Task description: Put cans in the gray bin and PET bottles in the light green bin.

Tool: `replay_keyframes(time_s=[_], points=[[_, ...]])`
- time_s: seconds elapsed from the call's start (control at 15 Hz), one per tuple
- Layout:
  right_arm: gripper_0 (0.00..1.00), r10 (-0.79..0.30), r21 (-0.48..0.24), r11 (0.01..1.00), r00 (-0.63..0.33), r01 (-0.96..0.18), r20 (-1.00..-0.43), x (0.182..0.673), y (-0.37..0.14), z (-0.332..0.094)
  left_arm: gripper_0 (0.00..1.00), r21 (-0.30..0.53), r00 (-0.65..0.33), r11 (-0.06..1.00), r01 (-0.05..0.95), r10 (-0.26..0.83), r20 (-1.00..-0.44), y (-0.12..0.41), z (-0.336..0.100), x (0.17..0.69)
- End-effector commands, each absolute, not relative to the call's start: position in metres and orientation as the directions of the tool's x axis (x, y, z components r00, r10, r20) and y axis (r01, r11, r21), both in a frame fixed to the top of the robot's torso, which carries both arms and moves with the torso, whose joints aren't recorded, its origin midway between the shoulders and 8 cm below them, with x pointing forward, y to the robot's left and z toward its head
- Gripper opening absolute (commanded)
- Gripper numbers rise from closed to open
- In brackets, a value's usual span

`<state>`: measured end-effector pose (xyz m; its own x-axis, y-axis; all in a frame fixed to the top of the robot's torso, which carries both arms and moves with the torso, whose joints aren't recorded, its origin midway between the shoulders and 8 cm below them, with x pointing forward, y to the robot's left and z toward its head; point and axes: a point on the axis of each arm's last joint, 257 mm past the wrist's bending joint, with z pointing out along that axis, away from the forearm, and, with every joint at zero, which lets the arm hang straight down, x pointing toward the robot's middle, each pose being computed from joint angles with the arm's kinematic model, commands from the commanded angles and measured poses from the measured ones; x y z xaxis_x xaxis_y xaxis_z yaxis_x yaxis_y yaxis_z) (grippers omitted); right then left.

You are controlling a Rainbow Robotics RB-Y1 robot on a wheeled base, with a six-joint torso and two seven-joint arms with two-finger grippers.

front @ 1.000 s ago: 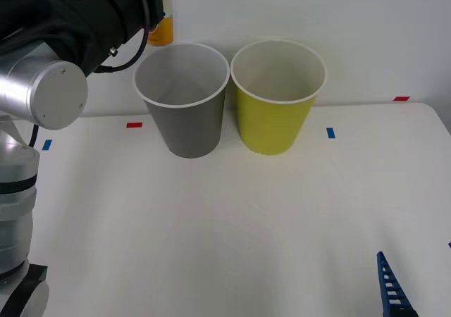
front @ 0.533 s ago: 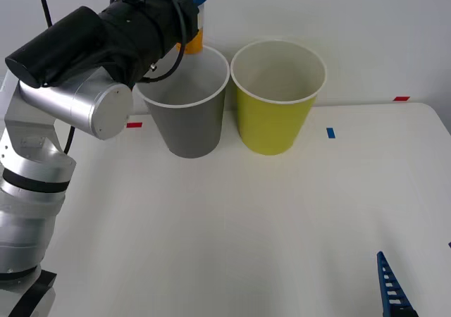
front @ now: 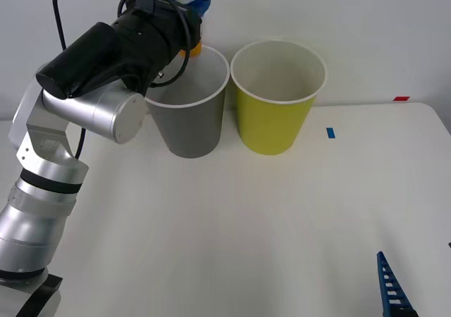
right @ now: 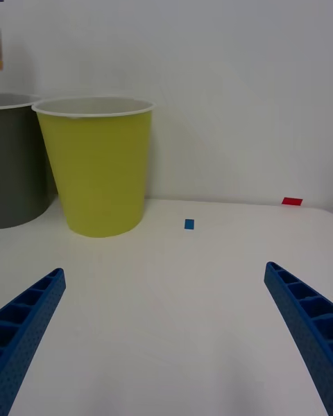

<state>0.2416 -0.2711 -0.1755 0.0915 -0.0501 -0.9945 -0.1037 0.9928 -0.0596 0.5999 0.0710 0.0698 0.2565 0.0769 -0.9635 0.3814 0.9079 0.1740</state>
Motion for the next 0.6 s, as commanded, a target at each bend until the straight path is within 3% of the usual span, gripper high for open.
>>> replay_keyframes(time_s=[0.07,0.6], points=[[1.0,-0.05,-0.06,0.993,0.091,-0.104,-0.995,0.242,-0.271,-0.175,1.0,0.177,0.257,0.91,0.375,0.082,-0.963,0.075,0.07,0.601],[1.0,-0.05,-0.06,0.993,0.091,-0.104,-0.995,0.242,-0.271,-0.175,1.0,0.165,0.241,0.919,0.359,0.079,-0.967,0.105,0.059,0.589]])
